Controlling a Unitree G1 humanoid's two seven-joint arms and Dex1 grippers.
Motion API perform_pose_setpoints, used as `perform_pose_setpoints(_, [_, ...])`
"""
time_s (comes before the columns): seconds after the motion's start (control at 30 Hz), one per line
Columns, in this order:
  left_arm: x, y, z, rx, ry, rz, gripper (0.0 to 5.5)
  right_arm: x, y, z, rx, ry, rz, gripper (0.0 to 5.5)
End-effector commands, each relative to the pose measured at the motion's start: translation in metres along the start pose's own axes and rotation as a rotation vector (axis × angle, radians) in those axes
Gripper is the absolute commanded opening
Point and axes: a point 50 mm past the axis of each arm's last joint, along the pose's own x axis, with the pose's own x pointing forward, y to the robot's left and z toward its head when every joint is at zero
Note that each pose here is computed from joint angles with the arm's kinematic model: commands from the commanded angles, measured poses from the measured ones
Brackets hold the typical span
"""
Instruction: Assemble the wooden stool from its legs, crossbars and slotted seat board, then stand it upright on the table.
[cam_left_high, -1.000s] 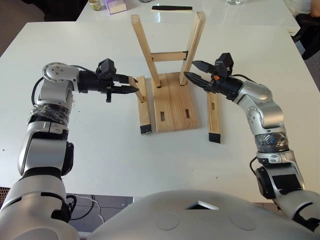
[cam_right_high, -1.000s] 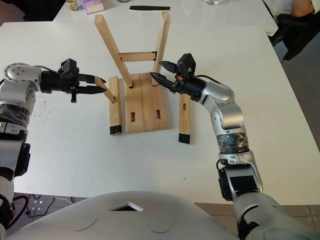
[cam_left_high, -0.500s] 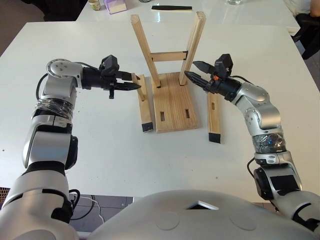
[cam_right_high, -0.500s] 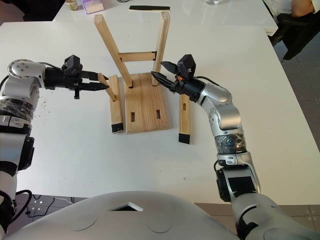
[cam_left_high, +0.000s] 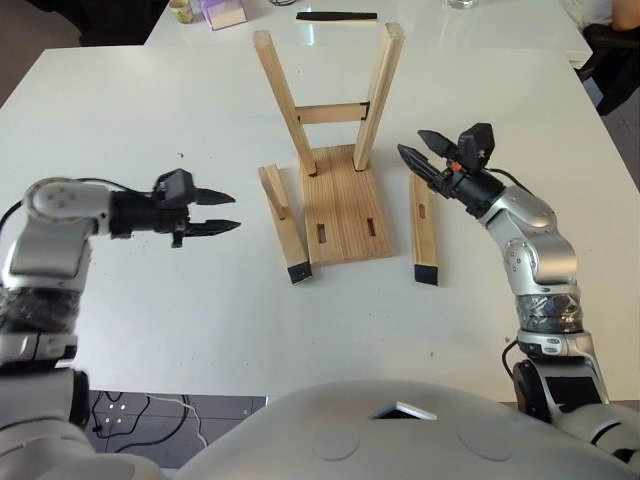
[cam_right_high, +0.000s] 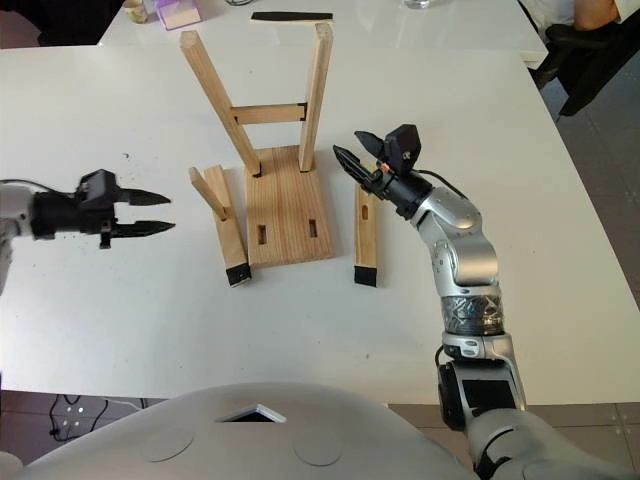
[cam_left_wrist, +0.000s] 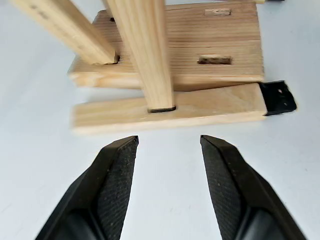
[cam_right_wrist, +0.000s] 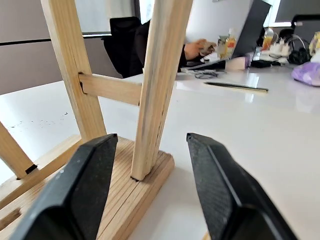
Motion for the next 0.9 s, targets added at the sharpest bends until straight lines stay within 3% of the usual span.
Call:
perform_pose_setpoints(0.03, [0.004,0.020,0.053,-0.202,-0.374,0.605,2.30,-0.012,-0.002,0.002,0.023,-0.017,-0.067,2.55])
perform_pose_setpoints(0.13, [0.033,-0.004,0.071,-0.456,-0.604,0.787,2.30,-0.010,-0.003,0.002,0.025,0.000,-0.063,2.55])
perform_pose_setpoints(0.3, [0.072,-0.031,0.102,-0.705,-0.744,0.912,2.30,0.003,-0.008,0.010,-0.017,0.019,-0.022,2.55])
perform_pose_setpoints(0.67, [0.084,-0.053,0.122,-0.708,-0.682,0.885,2.30,0.010,-0.003,0.006,0.001,0.022,-0.022,2.55])
perform_pose_setpoints(0.9, [0.101,-0.053,0.091,-0.742,-0.521,0.887,2.30,0.013,0.002,-0.001,0.013,0.048,-0.011,2.55])
